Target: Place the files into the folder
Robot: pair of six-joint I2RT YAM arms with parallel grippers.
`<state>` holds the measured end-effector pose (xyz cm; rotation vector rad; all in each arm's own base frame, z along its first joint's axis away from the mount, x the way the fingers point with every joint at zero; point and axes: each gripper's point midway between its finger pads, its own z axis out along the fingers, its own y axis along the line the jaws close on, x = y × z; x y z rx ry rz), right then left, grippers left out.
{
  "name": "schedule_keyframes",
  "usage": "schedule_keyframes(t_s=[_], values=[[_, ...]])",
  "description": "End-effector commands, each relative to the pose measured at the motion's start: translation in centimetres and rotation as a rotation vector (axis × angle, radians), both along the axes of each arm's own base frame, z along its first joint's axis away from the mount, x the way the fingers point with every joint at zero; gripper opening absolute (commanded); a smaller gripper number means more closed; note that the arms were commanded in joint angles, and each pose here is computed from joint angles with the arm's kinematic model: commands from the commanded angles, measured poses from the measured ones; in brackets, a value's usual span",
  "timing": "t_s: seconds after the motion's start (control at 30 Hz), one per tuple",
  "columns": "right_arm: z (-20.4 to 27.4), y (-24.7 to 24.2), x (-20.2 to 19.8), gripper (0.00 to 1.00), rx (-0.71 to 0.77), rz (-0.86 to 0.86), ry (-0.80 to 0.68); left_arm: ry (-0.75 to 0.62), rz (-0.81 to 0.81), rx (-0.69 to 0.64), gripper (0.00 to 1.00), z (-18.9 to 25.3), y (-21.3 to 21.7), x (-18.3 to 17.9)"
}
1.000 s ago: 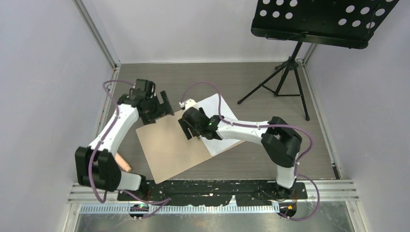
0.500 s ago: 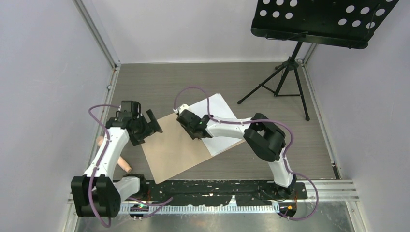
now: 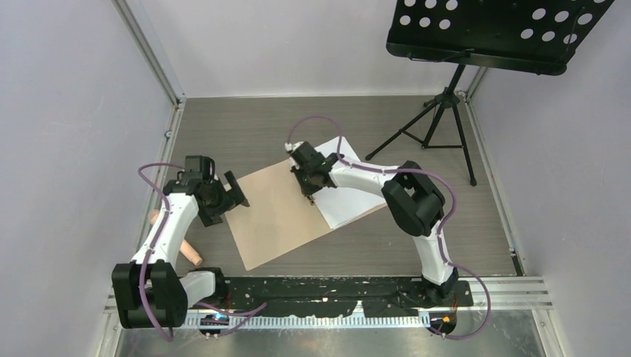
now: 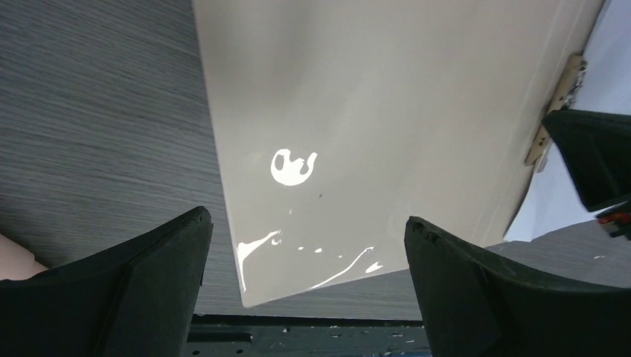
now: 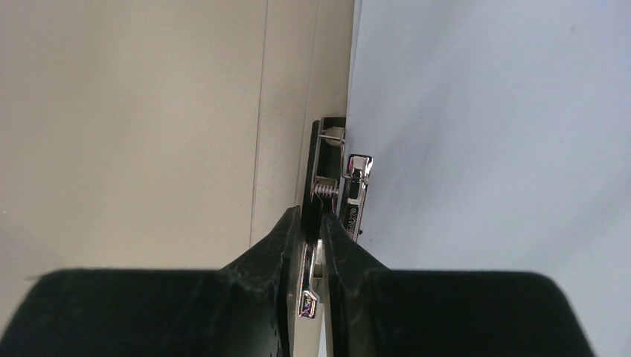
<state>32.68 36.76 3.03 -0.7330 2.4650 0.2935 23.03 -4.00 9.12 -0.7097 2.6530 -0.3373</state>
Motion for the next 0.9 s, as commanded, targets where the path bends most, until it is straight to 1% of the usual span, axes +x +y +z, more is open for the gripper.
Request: schedule_keyframes(t_s=[0.0,0.17,0.27,0.4,0.5,0.6,0.7,0.87], values=[[3.6,1.5,1.6,0.13,0.24,-0.046,0.102,-0.019,-0.026,-0.012,1.0,0.3,0.0,0.8],[5.5,2.1,2.2,0.13,0.288,-0.038,0.102,-0.014,-0.026,-0.039,1.0,-0.3,-0.5,1.0],[6.3,2.4,2.1,0.11,0.331,-0.035,0.127,-0.005,-0.026,-0.05,1.0,-0.8,-0.6,1.0],[7.7,2.1,2.3,0.11,0.361,-0.043,0.121,-0.016,-0.019,0.006,1.0,-1.2,0.3,1.2],[8.6,1.9,2.4,0.11,0.378,-0.046,0.114,0.006,-0.021,0.049,1.0,-1.5,1.1,1.0],[9.8,1.7,2.4,0.1,0.404,-0.047,0.111,0.009,0.004,0.113,1.0,-1.8,2.3,0.7],[10.7,1.4,2.6,0.1,0.418,-0.05,0.107,-0.001,0.032,0.139,1.0,-1.9,2.9,0.2],[11.7,1.4,2.6,0.1,0.436,-0.044,0.105,-0.013,0.047,0.085,1.0,-2.2,2.0,0.2]])
